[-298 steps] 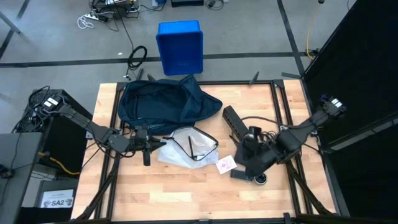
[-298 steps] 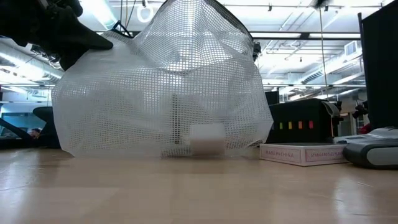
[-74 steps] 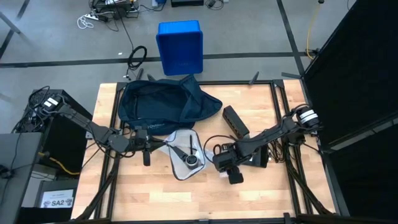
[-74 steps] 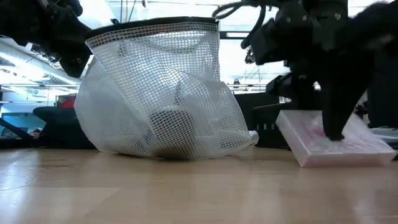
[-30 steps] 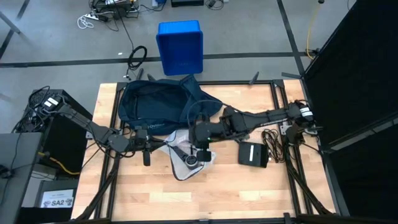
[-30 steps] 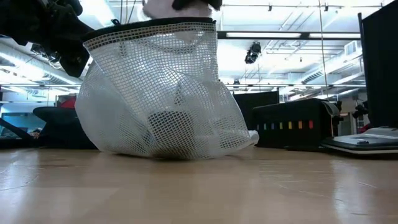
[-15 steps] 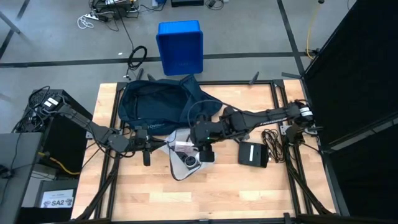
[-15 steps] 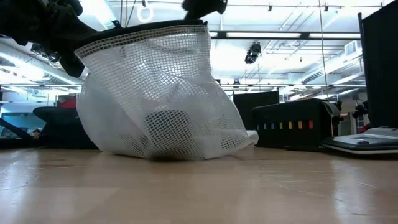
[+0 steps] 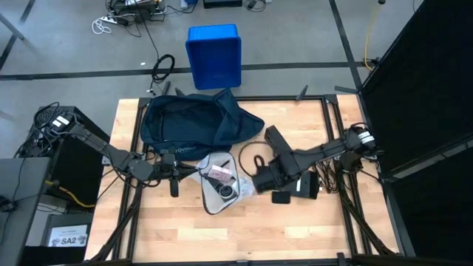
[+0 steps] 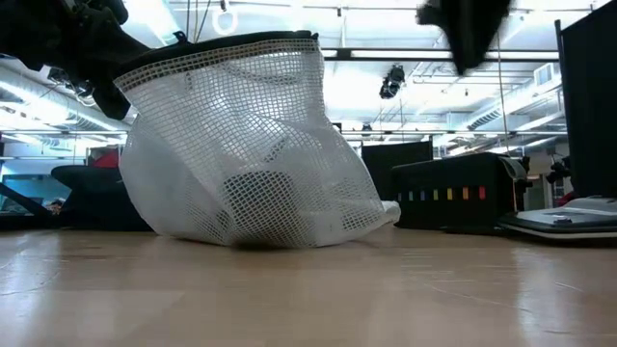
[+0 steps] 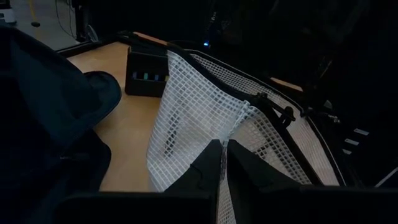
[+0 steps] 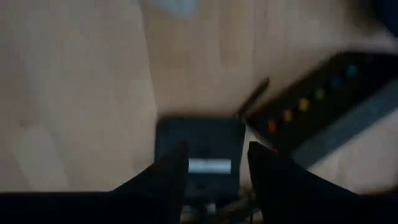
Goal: Unpack backpack
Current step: Put the black pen into the white mesh envelope
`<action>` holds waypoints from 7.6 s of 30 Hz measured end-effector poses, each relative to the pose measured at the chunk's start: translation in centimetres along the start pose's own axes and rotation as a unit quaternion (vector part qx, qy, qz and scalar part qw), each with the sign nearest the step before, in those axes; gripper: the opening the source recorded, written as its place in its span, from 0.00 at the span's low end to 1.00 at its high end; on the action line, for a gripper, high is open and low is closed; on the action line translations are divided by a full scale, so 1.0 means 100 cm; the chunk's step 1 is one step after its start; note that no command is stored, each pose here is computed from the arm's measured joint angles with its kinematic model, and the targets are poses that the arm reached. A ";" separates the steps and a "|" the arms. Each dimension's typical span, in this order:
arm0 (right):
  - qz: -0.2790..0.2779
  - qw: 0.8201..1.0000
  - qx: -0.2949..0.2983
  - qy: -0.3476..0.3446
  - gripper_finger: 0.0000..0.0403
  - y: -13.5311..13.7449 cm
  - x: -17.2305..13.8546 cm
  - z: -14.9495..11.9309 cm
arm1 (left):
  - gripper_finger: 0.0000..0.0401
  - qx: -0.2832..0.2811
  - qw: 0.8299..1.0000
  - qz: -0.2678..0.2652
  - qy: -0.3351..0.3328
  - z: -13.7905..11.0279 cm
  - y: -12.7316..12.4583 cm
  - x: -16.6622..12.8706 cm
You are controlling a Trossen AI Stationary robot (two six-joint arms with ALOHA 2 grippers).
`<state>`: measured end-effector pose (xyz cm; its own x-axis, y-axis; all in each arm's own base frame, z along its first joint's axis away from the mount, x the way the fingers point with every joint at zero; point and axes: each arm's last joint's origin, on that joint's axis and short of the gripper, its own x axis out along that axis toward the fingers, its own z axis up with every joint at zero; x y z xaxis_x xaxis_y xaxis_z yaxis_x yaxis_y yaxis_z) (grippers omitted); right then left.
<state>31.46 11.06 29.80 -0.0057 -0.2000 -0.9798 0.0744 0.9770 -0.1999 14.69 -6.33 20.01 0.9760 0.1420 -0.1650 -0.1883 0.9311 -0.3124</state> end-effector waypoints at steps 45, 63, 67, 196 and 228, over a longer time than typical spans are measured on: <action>0.123 0.960 0.251 -0.032 0.48 -0.026 0.128 -0.140 | 0.00 -0.002 1.000 -0.001 -0.003 0.001 0.000 0.000; 0.321 0.888 0.225 -0.240 0.37 0.012 0.098 -0.105 | 0.00 -0.002 1.000 -0.001 -0.003 0.001 0.000 0.000; 0.300 0.897 0.234 -0.223 0.43 0.014 0.104 -0.112 | 0.00 -0.002 1.000 -0.001 -0.003 0.001 0.000 0.000; 0.208 0.929 0.298 -0.076 0.21 0.056 0.143 -0.064 | 0.00 -0.005 1.000 -0.003 -0.006 0.001 -0.001 0.000; 0.229 0.926 0.272 -0.129 0.16 0.086 0.101 -0.071 | 0.00 -0.005 1.000 -0.003 -0.006 0.001 -0.001 0.000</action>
<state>25.01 17.99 18.17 0.3836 0.1474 -0.9117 0.5015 0.7957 0.3397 14.71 -6.34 20.14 0.9782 0.1408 -0.1527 -0.1840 0.9286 -0.3222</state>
